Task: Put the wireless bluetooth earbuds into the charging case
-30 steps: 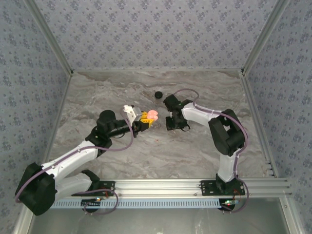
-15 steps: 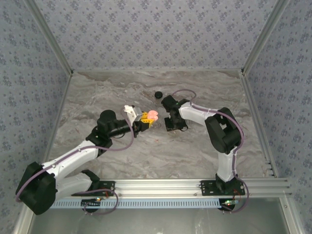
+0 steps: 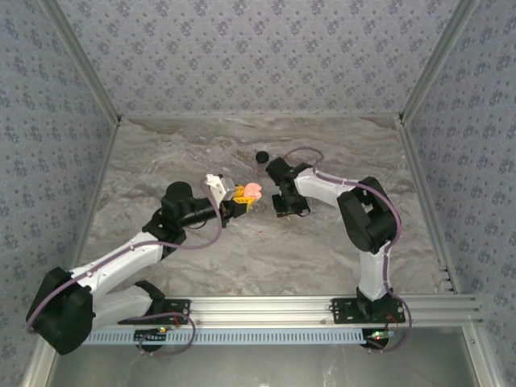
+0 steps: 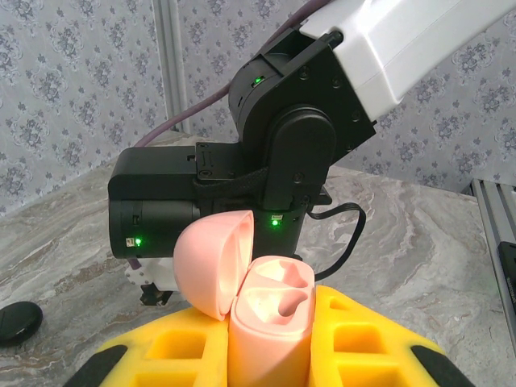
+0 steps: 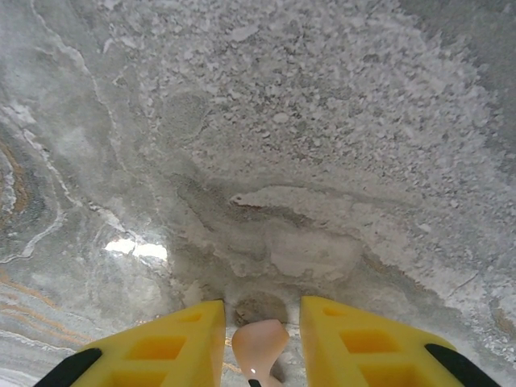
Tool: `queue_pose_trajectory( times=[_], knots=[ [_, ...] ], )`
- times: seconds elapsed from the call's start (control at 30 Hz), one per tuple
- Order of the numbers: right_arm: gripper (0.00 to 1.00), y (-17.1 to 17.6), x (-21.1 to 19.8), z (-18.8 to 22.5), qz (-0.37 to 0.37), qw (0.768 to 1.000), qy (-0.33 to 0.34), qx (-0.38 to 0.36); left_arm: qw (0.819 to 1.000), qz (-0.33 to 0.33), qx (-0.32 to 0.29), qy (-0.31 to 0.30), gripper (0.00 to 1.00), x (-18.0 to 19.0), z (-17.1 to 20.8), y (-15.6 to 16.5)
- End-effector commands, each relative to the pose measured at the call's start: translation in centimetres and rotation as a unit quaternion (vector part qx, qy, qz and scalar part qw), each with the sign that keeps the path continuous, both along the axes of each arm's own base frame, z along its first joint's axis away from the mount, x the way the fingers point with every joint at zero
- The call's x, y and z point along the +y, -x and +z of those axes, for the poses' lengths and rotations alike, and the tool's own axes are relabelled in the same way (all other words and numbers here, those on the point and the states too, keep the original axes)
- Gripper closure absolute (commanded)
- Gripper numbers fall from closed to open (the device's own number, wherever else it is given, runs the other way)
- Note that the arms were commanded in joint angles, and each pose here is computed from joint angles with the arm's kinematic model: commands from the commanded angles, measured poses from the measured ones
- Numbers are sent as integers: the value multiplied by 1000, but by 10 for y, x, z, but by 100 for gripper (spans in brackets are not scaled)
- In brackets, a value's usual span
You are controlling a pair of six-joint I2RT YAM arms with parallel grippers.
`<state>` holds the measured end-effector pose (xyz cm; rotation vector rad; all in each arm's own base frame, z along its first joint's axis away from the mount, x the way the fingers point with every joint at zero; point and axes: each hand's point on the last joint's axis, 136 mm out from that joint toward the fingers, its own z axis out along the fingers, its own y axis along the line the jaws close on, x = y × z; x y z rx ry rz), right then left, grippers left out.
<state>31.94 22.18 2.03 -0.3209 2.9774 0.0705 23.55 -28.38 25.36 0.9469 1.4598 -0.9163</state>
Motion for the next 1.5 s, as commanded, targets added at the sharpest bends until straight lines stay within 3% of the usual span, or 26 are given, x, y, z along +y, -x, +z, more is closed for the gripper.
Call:
queue_pose_trajectory(
  times=[0.0,0.6,1.0,1.47],
  knots=[
    [68,6,-2,-2,4,1000,19,16,1000,-8,-14,10,93,-4,13,2],
    [69,5,-6,-12,2,999,32,24,1000,-8,-13,10,93,-3,14,2],
    [77,4,-11,-17,-6,999,29,26,1000,-8,-10,11,93,-3,14,3],
    [78,-8,-14,12,-18,999,-32,-30,999,31,19,-12,93,0,-8,-13]
  ],
)
